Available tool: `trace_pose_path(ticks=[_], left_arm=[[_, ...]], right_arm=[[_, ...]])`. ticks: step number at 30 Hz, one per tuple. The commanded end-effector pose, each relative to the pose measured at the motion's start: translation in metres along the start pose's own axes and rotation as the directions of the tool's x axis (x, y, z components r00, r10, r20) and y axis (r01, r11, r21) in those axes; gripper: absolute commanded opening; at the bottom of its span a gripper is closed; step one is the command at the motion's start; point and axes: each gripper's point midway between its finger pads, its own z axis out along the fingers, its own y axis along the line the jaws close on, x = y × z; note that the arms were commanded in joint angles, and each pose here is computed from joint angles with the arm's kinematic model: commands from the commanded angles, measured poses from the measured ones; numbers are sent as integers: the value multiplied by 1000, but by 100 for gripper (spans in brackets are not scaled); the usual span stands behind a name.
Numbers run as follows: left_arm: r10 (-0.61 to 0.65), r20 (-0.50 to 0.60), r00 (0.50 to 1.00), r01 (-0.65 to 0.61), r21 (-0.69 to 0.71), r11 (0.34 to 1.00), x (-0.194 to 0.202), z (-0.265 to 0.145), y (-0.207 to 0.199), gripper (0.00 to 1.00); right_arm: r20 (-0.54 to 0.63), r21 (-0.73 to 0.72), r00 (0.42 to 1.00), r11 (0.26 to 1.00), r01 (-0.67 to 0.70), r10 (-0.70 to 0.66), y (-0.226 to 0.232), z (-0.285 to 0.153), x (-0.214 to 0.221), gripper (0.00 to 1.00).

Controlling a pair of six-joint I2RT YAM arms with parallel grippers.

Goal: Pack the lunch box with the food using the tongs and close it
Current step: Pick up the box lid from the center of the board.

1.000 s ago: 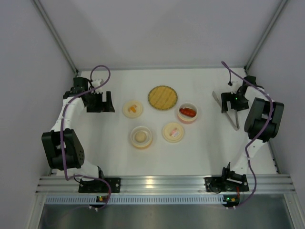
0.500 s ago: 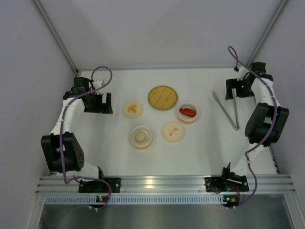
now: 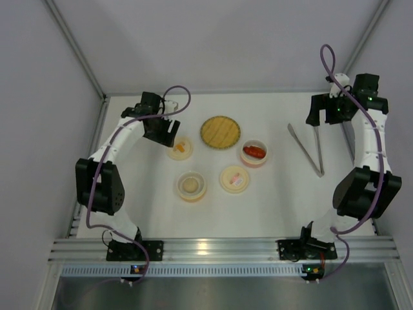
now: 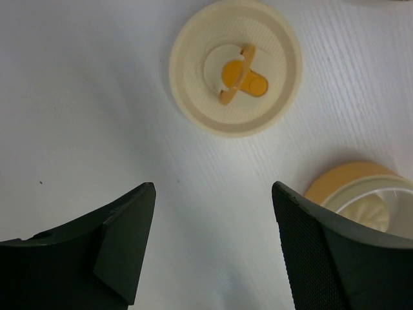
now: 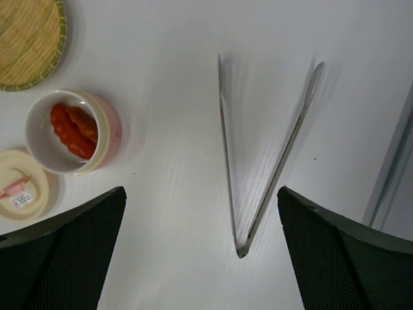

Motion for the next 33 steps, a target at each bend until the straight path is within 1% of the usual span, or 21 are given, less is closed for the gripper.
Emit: trace_pose_path(ticks=[1,4,5,7,13,16,21,23,24,29,32,33], left_arm=[[-8,-32,999,7,-8,1000,-14,16,2,77],[-12,-98,995,13,14,1000,-11,32,-2,73],[-10,-95,995,12,17,1000,-16,33,-2,72],[-6,-120,993,10,31,999,-14,39,-8,71],[-2,-136,991,5,25,1000,-13,51,-10,70],[13,-160,987,-10,20,1000,-11,63,-11,70],[16,-188,982,-14,10,1000,-10,78,-9,64],[6,-179,984,-8,-12,1000,-16,80,-5,62],[2,-193,981,-4,-11,1000,-14,84,-5,61],[-6,-189,982,7,4,1000,-23,90,-6,58],[-7,-203,979,9,8,1000,-22,95,-7,52],[-4,-211,978,7,11,1000,-20,97,-7,48]], right_arm=[[4,-74,1000,997,-17,18,29,-17,11,99],[-9,-78,1000,997,-17,16,32,-18,20,99],[-11,-78,1000,997,-14,13,32,-17,22,99],[-26,-77,1000,997,-15,13,32,-14,28,99],[-40,-83,999,996,-29,26,30,-8,33,99],[-46,-91,998,995,-34,30,30,-4,34,99],[-55,-91,998,995,-37,32,29,-1,36,99],[-58,-89,998,995,-38,33,29,-1,37,99],[-59,-87,998,996,-38,33,28,0,38,99],[-66,-87,997,995,-40,34,28,2,41,99],[-66,-87,997,996,-38,33,28,2,41,99],[-67,-85,997,996,-38,33,27,2,41,99]])
